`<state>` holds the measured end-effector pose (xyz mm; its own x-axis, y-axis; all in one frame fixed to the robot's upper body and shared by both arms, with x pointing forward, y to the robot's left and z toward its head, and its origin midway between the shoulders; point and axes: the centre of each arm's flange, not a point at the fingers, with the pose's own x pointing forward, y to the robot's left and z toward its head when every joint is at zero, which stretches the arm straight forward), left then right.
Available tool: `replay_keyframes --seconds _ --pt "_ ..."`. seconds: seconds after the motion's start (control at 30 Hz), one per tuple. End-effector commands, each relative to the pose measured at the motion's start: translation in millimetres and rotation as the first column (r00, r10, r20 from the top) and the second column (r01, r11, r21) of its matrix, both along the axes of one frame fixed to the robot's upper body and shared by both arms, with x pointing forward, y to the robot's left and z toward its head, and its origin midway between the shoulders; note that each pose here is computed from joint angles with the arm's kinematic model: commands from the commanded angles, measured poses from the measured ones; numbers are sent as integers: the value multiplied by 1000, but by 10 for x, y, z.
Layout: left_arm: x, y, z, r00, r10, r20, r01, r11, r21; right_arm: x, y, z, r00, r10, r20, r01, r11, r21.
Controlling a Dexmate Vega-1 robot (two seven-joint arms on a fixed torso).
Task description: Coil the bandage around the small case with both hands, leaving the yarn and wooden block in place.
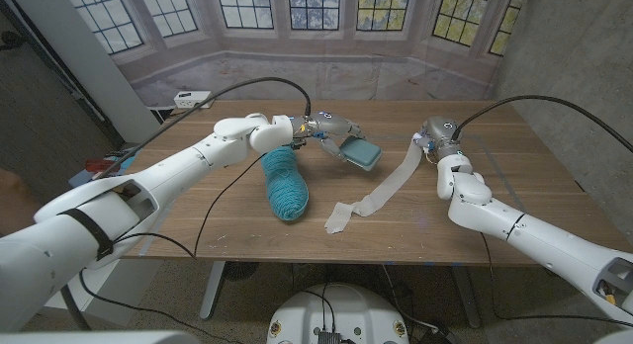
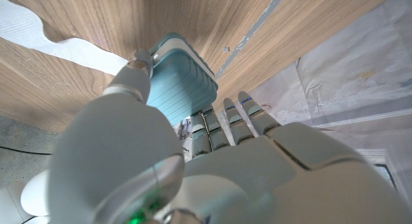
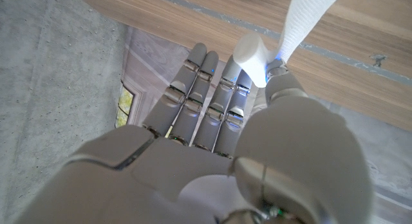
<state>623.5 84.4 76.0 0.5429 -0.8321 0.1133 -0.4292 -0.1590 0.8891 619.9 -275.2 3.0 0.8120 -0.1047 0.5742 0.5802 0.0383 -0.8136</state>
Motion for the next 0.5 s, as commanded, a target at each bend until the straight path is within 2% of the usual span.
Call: replay_keyframes --seconds 0.03,0.5 --pt "24 63 20 1000 13 3 -13 1000 -18 -12 270 179 997 59 56 -59 998 2" --pt "50 111 14 1000 21 -2 -21 999 -43 -11 462 324 991 99 90 -99 995 -2"
